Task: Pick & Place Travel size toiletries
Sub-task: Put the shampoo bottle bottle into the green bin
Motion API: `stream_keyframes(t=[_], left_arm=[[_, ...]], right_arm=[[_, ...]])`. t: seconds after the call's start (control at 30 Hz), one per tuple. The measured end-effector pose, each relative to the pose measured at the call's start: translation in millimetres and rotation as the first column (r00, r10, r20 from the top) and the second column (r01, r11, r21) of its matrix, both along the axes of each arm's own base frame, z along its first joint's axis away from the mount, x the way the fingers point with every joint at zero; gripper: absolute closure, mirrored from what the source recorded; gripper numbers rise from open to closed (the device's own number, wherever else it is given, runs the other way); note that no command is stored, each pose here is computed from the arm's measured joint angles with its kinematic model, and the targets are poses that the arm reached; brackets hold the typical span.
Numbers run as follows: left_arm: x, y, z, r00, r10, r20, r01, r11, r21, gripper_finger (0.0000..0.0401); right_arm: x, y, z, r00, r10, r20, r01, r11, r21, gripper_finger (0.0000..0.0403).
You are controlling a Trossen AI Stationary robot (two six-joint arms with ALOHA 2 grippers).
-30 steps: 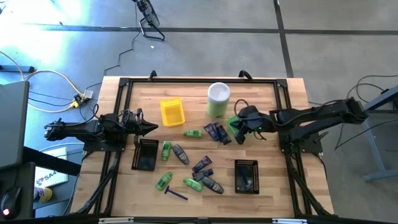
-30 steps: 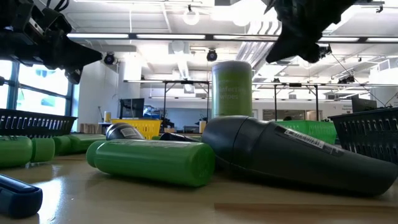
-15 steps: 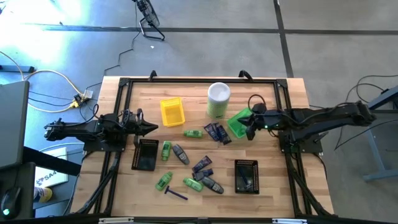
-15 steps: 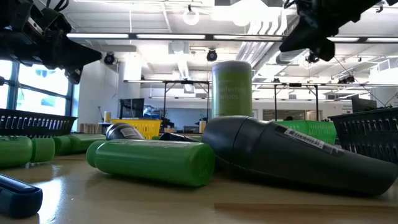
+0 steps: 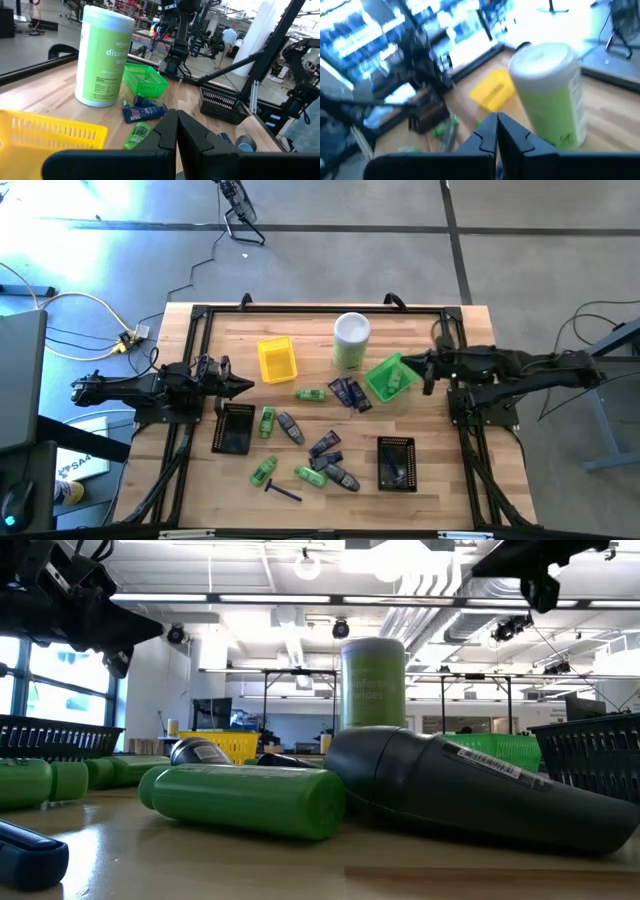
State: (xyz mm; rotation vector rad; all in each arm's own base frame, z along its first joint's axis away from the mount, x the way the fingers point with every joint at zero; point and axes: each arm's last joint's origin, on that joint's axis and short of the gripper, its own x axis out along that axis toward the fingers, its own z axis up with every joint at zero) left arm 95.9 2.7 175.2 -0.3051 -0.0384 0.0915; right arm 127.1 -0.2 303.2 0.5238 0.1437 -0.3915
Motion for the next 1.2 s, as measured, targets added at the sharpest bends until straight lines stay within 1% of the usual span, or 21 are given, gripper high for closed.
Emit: stream_keyframes(t=[0.13,0.27,0.4,0.53,0.67,0.73,0.83,1.0,1.13,1.2], left_arm=[[0,0,0,1.0,0.0,0.0,0.0,1.0,0.001,0.0398],[0,0,0,1.0,0.001,0.001,-0.001,1.0,0.012,0.0398],[0,0,1,1.0,0.001,0.01,-0.001,1.0,0.012,0.0398],[0,0,2,1.0,0.004,0.019,-0.005,1.0,0.011,0.0398],[0,0,2,1.0,0.01,0.02,-0.01,1.0,0.01,0.0398],[0,1,2,0.999,0.028,0.022,-0.028,1.0,0.002,0.0398],[0,2,3,0.997,0.064,0.038,-0.062,0.997,-0.054,0.0398],[-1,3,6,0.992,0.105,0.071,-0.097,0.99,-0.104,0.0398],[-1,3,10,0.987,0.116,0.114,-0.102,0.988,-0.116,0.0398],[-2,4,13,0.982,0.121,0.143,-0.1,0.985,-0.141,0.0398]], right_arm=[[-12,-2,6,0.998,-0.04,0.055,0.041,0.999,-0.007,0.04],[-14,-4,7,0.994,-0.088,0.07,0.089,0.996,-0.013,0.04],[-10,-4,7,0.99,-0.125,0.063,0.127,0.992,-0.025,0.0399],[-5,-4,5,0.992,-0.123,0.03,0.124,0.99,-0.066,0.0398],[-1,-5,3,0.988,-0.154,-0.001,0.152,0.981,-0.119,0.0398],[1,-5,2,0.988,-0.153,-0.023,0.148,0.976,-0.161,0.0398],[2,-4,1,0.989,-0.141,-0.044,0.13,0.971,-0.199,0.0398],[1,-4,0,0.993,-0.107,-0.058,0.094,0.975,-0.2,0.0398],[1,-3,0,0.995,-0.083,-0.06,0.069,0.978,-0.197,0.0398],[1,-3,0,0.995,-0.084,-0.06,0.071,0.978,-0.197,0.0398]])
